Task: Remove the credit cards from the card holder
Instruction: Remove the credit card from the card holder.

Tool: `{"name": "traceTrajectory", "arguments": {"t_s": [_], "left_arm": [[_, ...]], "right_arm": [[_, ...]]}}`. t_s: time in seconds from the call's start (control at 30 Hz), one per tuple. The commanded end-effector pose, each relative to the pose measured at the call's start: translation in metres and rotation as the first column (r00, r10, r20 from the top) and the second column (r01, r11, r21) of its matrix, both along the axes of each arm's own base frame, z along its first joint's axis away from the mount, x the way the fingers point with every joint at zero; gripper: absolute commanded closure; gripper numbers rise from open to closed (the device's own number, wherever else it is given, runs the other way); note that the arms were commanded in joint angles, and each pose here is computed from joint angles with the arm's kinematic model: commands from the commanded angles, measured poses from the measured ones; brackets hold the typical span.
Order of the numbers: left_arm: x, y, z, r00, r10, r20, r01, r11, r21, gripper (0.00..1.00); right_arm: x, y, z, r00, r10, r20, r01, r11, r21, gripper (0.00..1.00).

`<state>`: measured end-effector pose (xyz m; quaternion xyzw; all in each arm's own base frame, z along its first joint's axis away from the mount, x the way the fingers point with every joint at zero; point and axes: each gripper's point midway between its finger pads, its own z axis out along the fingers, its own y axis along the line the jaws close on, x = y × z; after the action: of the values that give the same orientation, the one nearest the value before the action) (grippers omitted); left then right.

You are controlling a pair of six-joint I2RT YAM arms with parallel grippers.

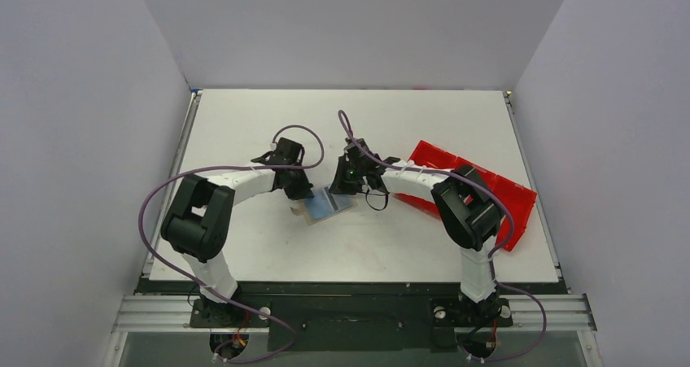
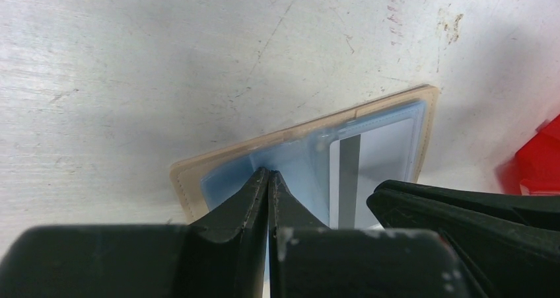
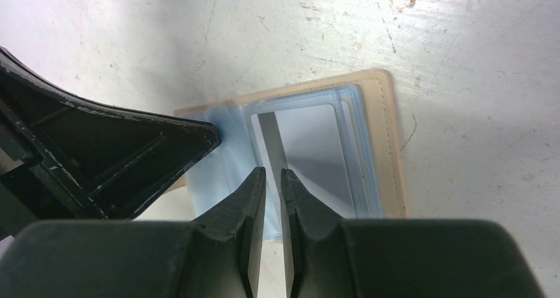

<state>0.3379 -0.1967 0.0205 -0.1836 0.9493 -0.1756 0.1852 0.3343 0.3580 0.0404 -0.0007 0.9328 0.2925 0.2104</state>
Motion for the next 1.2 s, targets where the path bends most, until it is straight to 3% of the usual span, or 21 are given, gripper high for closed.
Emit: {"name": "traceTrajectory", "arguments": {"t_s": [0.0,0.57,1.17], "left_arm": [[-0.002,0.016,0.005,1.0,0.0,0.023,-0.002,0.998,0.062,1.0],[-0.003,0.017,0.009,0.999,-0.023,0.041,0.02,0.998,0.066,1.0],[-0.006,0.02,0.006,0.998,-0.028,0.053,0.024,0.997,0.071,1.0]], "right_arm": [[0.0,0.003,0.013,0.999,0.021,0.038,-0.021,1.0,0.006,0.88],[-0.01,0.013,-0.003,0.998,0.065,0.022,-0.063,0.995,-0.072,0.86],[0.026,0.025,-0.001,0.999,0.037,0.033,-0.034,0.997,-0.071,0.83]]}}
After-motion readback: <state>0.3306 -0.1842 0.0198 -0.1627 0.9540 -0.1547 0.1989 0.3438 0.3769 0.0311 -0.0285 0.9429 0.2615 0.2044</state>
